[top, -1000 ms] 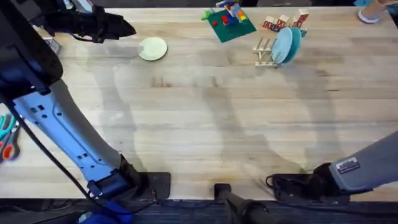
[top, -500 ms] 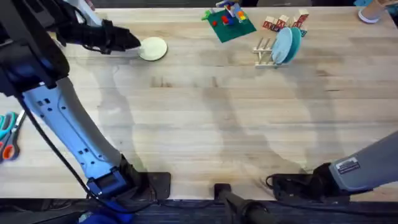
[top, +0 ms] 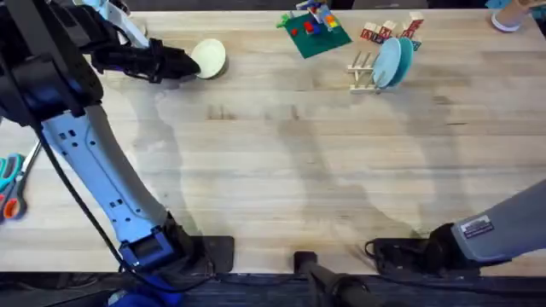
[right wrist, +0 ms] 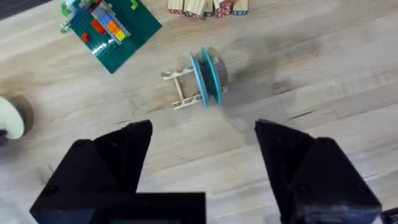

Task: Pick up the plates from the table one by one and place each into a slot on the dish rack.

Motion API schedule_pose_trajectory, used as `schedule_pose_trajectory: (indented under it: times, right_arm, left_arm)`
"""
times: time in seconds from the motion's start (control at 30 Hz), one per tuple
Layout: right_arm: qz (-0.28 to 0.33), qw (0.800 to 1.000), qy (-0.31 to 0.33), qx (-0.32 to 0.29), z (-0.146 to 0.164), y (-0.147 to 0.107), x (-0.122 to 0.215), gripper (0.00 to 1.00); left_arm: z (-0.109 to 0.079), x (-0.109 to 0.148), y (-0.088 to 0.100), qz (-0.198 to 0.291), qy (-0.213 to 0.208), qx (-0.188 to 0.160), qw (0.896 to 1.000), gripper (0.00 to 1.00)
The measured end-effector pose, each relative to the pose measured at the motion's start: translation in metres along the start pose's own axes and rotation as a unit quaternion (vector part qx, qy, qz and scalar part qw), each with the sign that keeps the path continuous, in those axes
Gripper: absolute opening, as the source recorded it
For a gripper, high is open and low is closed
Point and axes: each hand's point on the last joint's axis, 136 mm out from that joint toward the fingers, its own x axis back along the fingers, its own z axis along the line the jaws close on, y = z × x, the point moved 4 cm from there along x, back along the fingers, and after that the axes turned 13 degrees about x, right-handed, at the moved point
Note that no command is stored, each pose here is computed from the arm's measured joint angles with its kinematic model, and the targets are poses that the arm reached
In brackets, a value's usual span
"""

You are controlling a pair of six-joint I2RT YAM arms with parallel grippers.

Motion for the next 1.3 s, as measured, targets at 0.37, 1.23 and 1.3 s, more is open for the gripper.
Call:
schedule_pose_trajectory:
  times: [0.37, 1.23, 1.3]
  right_arm:
    - [0.007, 0.999, 0.041, 0.008, 0.011, -0.002, 0.0, 0.996]
    - [-0.04, 0.903, 0.354, 0.239, 0.267, 0.006, -0.084, 0.886]
    - [-0.043, 0.896, 0.365, 0.251, 0.289, 0.0, -0.095, 0.877]
  left_arm:
    - [-0.001, -0.001, 0.0, 0.001, 0.0, -0.002, 1.0, 0.037]
    - [0.0, -0.001, 0.0, 0.001, 0.0, -0.003, 1.0, 0.039]
    - [0.0, -0.001, 0.0, 0.001, 0.0, -0.002, 1.0, 0.039]
